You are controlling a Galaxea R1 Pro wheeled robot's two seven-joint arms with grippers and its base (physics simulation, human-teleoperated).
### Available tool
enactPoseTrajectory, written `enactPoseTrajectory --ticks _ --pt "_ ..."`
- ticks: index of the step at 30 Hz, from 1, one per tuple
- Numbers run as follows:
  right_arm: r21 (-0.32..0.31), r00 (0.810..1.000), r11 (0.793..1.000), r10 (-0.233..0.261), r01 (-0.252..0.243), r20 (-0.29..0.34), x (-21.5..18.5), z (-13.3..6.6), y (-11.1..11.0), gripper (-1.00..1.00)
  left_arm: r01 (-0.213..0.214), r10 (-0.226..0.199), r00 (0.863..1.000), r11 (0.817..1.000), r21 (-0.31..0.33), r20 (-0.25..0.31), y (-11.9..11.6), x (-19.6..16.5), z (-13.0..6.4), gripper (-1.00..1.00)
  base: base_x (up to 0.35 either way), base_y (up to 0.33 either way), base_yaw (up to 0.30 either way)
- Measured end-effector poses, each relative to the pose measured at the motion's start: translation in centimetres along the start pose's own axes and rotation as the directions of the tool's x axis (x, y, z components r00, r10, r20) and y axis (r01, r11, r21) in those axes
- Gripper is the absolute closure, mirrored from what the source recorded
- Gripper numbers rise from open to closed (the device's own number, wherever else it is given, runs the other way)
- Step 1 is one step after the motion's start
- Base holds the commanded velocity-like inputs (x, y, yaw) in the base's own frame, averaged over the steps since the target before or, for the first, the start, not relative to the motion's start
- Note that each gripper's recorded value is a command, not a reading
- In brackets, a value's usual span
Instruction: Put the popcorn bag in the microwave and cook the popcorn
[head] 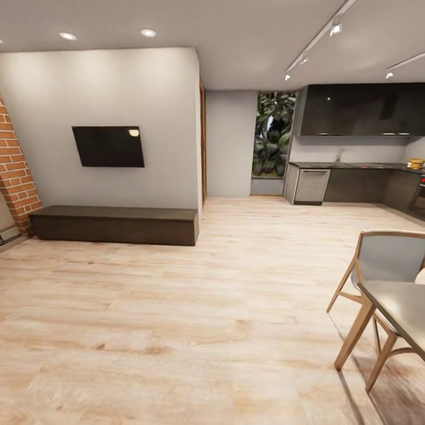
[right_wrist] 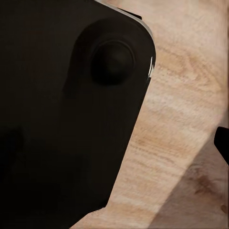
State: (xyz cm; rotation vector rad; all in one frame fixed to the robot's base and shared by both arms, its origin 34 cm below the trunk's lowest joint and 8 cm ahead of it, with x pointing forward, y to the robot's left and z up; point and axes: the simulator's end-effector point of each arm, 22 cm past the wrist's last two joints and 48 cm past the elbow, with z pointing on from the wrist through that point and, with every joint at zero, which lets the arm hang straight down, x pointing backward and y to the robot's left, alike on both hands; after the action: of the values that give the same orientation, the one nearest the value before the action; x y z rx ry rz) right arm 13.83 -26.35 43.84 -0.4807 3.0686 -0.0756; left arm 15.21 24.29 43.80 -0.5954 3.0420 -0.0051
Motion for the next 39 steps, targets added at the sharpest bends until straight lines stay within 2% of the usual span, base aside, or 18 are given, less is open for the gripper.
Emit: enactPoseTrajectory --ticks 39 --pt "0.0 1.0 1.0 0.0 0.0 0.0 0.0 0.0 0.0 -1.0 0.012 -0.012 1.0 1.0 -0.001 0.0 0.02 0.0 0.0 -1.0 0.325 0.0 0.0"
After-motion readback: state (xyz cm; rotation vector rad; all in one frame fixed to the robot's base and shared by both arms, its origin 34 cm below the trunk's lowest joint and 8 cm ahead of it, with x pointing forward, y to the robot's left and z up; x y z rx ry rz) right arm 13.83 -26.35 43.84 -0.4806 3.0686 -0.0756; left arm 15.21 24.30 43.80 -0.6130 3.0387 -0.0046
